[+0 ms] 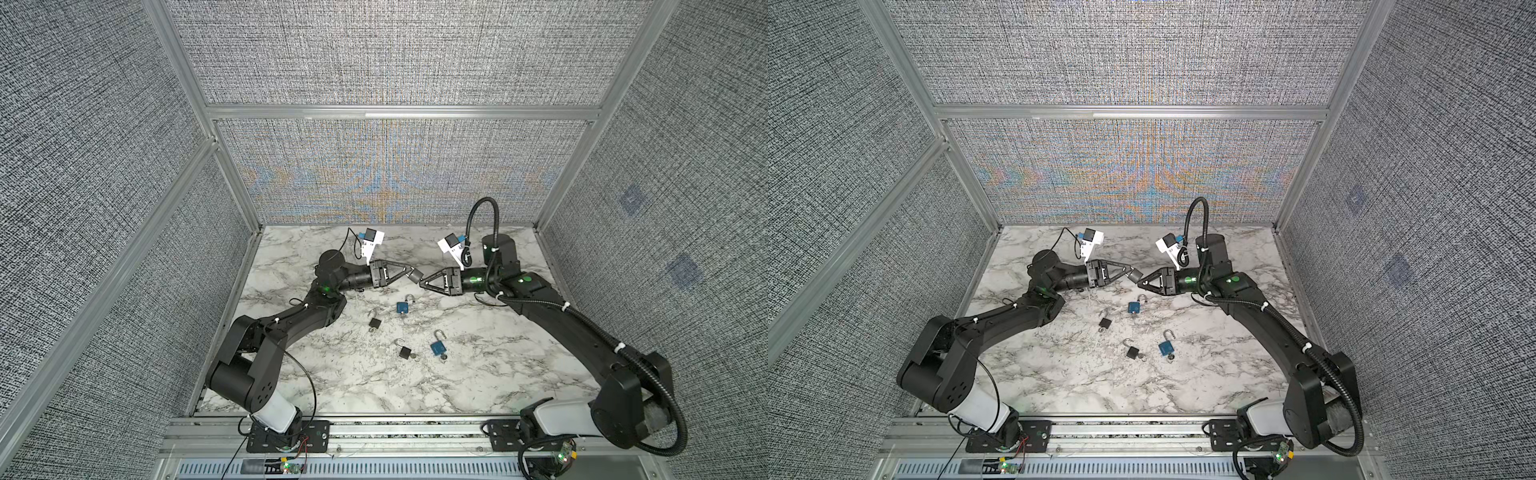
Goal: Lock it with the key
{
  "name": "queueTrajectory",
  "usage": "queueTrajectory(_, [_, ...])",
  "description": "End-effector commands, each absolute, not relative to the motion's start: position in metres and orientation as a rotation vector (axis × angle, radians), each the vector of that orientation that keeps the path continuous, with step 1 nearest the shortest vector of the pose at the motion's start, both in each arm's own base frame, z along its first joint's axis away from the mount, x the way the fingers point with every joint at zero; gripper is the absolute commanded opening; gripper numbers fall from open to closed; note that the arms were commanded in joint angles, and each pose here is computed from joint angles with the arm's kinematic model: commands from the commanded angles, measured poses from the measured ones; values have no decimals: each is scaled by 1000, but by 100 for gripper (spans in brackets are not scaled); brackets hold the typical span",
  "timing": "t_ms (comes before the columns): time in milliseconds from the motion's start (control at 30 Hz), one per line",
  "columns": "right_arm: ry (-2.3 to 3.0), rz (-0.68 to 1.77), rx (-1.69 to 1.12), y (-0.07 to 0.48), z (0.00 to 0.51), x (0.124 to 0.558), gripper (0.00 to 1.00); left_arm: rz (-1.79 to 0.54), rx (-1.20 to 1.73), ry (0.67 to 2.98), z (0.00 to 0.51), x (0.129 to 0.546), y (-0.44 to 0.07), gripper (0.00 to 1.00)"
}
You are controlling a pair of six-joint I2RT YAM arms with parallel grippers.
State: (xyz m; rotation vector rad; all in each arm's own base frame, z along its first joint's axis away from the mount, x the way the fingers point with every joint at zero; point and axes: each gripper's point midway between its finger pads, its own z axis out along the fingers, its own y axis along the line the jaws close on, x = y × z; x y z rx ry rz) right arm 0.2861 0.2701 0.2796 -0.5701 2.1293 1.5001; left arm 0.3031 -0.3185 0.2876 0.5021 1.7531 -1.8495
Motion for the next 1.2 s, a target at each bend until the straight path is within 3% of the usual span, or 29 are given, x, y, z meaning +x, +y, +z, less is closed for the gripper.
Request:
queueTrajectory(0, [2086, 1498, -585, 271, 291, 288, 41, -1840, 541, 1710, 295, 301, -318, 0])
queueTrajectory(200, [2100, 1487, -572, 272, 288, 293, 39, -1840, 543, 1709, 295, 301, -318, 0])
queueTrajectory(567, [2129, 1508, -565, 272, 277, 290, 0, -1840, 523, 1706, 296, 304, -318, 0])
queueTrajectory(1167, [2133, 1493, -543, 263, 273, 281, 0, -1874, 499, 1659, 307, 310, -305, 0])
